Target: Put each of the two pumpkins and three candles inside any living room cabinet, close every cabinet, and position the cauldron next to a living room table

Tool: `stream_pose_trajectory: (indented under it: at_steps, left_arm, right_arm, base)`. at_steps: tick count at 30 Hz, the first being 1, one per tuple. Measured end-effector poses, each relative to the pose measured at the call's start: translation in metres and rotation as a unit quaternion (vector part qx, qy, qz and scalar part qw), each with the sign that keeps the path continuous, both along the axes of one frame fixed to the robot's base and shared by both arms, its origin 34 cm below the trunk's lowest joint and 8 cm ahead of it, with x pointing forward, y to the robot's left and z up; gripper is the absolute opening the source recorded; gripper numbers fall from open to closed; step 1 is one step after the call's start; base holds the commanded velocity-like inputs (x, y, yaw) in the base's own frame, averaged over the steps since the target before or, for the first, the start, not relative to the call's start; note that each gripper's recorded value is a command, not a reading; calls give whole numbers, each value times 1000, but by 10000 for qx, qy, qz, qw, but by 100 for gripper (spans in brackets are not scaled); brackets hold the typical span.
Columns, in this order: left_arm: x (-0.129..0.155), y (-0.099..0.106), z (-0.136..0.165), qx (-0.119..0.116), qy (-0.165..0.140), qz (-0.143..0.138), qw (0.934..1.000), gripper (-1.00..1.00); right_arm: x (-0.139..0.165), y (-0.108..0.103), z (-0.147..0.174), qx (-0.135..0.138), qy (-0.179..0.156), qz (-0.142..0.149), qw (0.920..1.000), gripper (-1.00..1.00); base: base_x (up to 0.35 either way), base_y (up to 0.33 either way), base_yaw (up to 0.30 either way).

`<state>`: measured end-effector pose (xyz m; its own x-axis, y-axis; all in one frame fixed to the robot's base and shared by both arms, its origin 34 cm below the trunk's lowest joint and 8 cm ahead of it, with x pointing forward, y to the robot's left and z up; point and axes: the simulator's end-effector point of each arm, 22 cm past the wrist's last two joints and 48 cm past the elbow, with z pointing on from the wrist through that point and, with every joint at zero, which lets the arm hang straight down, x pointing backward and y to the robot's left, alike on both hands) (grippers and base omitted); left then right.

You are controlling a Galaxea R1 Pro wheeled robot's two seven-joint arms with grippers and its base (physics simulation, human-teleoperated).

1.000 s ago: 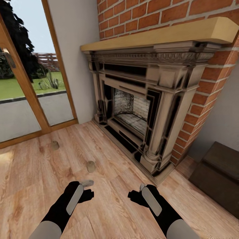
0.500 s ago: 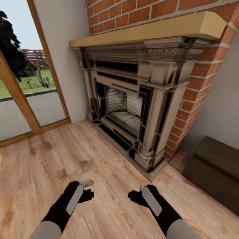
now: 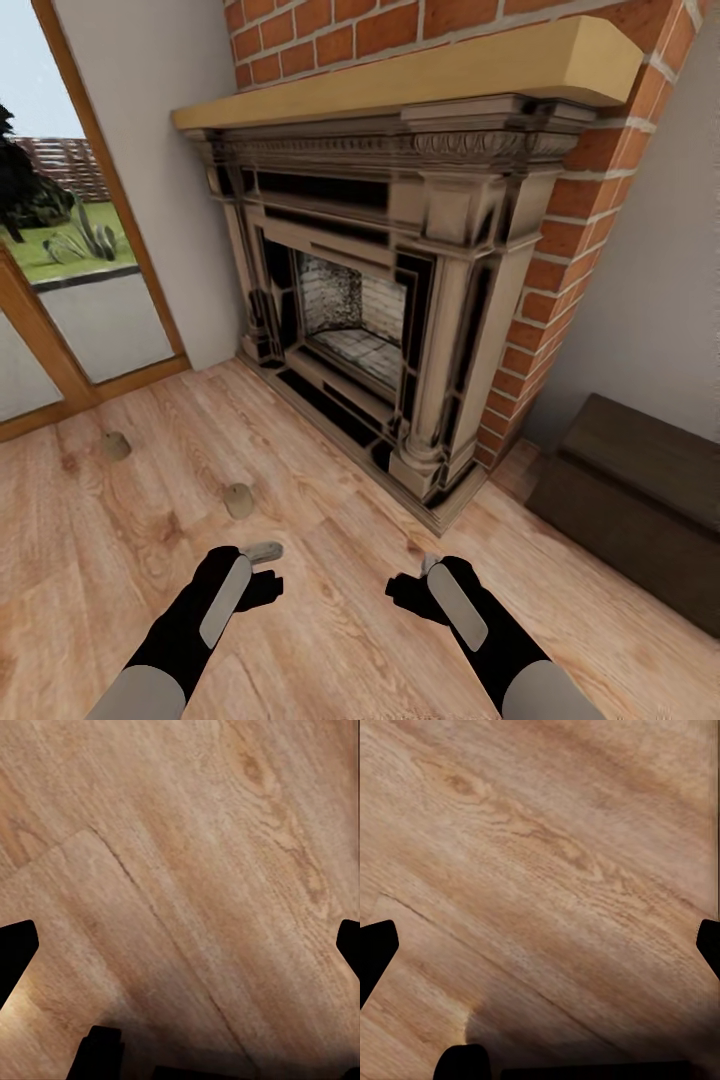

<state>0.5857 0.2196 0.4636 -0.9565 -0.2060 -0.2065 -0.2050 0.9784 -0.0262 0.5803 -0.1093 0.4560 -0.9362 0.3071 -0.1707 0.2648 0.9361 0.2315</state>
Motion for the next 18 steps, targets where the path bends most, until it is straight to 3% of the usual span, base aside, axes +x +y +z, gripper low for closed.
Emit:
stream_pose_trajectory:
  at_steps: [18]
  left_arm:
    - [-6,1,-12,14,132,2,9999,100]
  right_arm:
    - [-5,0,-11,-3,105,-12,9999,100]
  base:
    - [0,0,-163]
